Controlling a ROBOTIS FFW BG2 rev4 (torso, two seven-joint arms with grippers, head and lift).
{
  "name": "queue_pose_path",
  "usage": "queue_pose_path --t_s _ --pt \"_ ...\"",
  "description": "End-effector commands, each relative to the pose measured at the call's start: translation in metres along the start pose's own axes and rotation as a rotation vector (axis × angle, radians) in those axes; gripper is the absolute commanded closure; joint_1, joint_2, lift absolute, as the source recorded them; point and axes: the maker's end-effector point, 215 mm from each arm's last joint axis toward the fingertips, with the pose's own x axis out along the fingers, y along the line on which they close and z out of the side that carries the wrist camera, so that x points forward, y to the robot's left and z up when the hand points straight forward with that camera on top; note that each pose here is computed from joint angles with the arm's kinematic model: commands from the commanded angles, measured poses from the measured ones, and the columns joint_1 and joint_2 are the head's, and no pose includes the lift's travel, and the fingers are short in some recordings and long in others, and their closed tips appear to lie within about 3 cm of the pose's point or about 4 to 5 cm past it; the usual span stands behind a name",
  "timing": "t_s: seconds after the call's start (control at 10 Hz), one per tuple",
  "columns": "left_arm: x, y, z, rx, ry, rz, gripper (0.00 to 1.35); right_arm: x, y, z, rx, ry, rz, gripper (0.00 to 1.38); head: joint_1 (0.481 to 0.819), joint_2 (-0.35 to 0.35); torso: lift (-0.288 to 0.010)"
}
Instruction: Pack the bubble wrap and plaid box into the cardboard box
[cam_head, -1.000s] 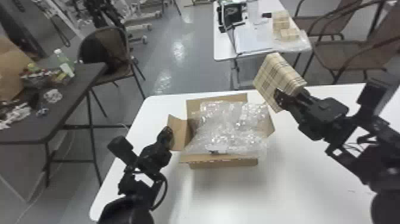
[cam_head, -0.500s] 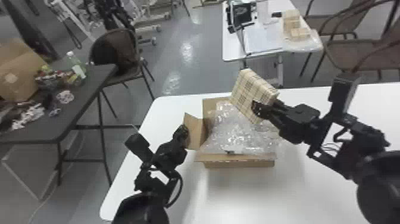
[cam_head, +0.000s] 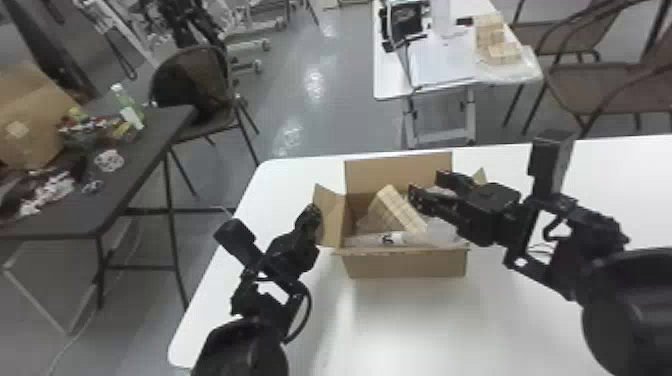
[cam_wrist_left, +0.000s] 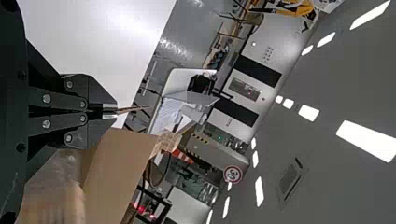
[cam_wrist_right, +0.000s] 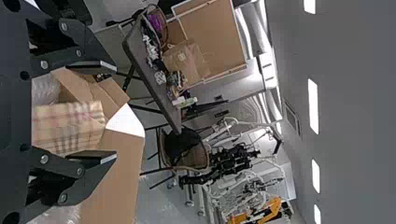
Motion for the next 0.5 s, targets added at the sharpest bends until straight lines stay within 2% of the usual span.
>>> queue_pose_path --t_s 0.0,0.1,0.2,0.3,0.4 --pt "-0.001 0.003 0.002 0.001 -0.003 0.004 1.21 -0.006 -0.007 0.003 -0.012 -0.009 -0.032 0.22 0.695 0.35 -0.089" --pt "-0.002 0.004 0.002 0.002 -0.004 0.006 1.21 -0.011 -0.012 0.003 -0.012 -0.017 -0.056 0.2 0.695 0.35 -0.089" --pt "-0.002 0.005 0.002 0.001 -0.003 0.007 1.21 -0.023 -0.024 0.016 -0.058 -0.049 -0.103 0.2 0.695 0.35 -0.089" --pt "-0.002 0.006 0.003 0.002 -0.006 0.01 1.21 -0.044 -0.043 0.028 -0.138 -0.069 -0.176 0.2 0.695 0.35 -0.089" --pt "-0.002 0.007 0.004 0.002 -0.007 0.011 1.21 -0.074 -0.063 0.03 -0.184 -0.085 -0.249 0.2 0.695 0.35 -0.089"
